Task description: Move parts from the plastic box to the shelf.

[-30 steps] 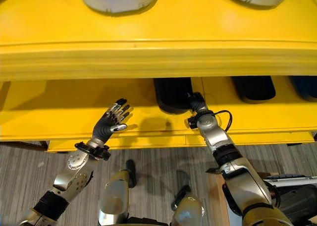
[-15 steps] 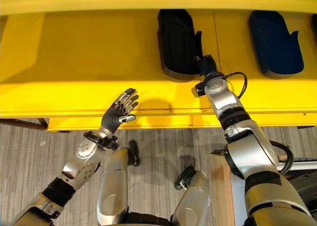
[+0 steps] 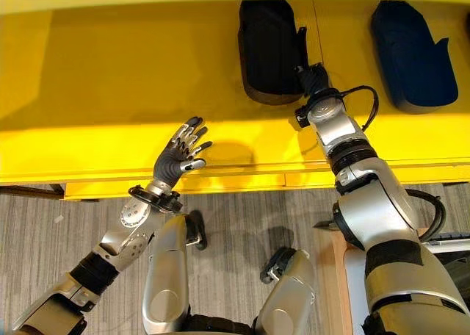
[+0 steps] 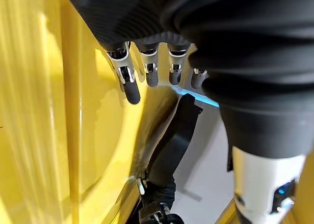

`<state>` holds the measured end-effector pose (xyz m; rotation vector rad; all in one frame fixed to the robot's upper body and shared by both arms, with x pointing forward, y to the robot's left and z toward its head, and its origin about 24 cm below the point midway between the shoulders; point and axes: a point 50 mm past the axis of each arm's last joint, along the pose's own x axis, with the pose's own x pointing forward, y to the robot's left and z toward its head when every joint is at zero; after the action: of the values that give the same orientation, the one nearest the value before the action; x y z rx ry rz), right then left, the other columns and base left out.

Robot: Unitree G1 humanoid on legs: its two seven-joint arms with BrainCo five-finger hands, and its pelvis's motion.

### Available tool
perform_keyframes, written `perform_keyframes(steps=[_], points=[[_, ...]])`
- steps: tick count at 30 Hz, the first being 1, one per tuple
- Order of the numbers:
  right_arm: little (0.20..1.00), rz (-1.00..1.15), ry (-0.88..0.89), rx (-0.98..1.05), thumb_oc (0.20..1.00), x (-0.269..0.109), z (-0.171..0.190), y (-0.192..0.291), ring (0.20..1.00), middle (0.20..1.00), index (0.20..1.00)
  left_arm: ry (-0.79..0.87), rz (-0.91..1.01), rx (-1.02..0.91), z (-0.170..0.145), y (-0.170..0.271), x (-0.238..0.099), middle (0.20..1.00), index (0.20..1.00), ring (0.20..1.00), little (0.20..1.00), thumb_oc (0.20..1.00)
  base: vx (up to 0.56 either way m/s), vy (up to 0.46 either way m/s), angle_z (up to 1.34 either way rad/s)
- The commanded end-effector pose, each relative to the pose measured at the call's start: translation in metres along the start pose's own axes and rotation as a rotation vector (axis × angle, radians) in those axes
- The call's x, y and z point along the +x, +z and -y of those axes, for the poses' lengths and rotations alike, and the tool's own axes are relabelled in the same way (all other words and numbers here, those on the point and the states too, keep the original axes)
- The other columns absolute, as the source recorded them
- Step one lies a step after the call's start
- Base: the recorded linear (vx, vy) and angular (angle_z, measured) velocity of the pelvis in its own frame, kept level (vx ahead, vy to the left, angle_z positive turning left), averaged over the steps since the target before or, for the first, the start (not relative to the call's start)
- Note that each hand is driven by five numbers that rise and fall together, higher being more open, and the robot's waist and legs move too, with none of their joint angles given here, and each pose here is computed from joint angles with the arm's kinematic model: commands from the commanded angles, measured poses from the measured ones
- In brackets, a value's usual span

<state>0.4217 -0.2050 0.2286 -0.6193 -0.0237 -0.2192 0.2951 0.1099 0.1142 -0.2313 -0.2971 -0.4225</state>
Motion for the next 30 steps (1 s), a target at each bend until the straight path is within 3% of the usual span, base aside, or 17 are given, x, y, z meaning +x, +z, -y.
perform_keyframes(steps=[1,8,30], points=[[0.2,0.046,-0.107,-0.035,0.2,0.004,0.03,0.019,0.2,0.2,0.2,-0.013,0.043,-0.064,0.013,0.001,-0.002,1.0,1.0,1.0,1.0,1.0,0.01,0.068,-0.02],[0.2,0.072,-0.118,-0.17,0.2,0.004,0.03,0.021,0.2,0.2,0.2,-0.004,0.048,-0.076,0.011,-0.003,-0.001,1.0,1.0,1.0,1.0,1.0,-0.02,0.043,0.0],[0.2,0.026,-0.085,-0.165,0.2,-0.003,0.009,-0.017,0.2,0.2,0.2,0.05,0.079,-0.086,0.004,-0.005,0.0,1.0,1.0,1.0,1.0,1.0,0.0,0.007,-0.02]])
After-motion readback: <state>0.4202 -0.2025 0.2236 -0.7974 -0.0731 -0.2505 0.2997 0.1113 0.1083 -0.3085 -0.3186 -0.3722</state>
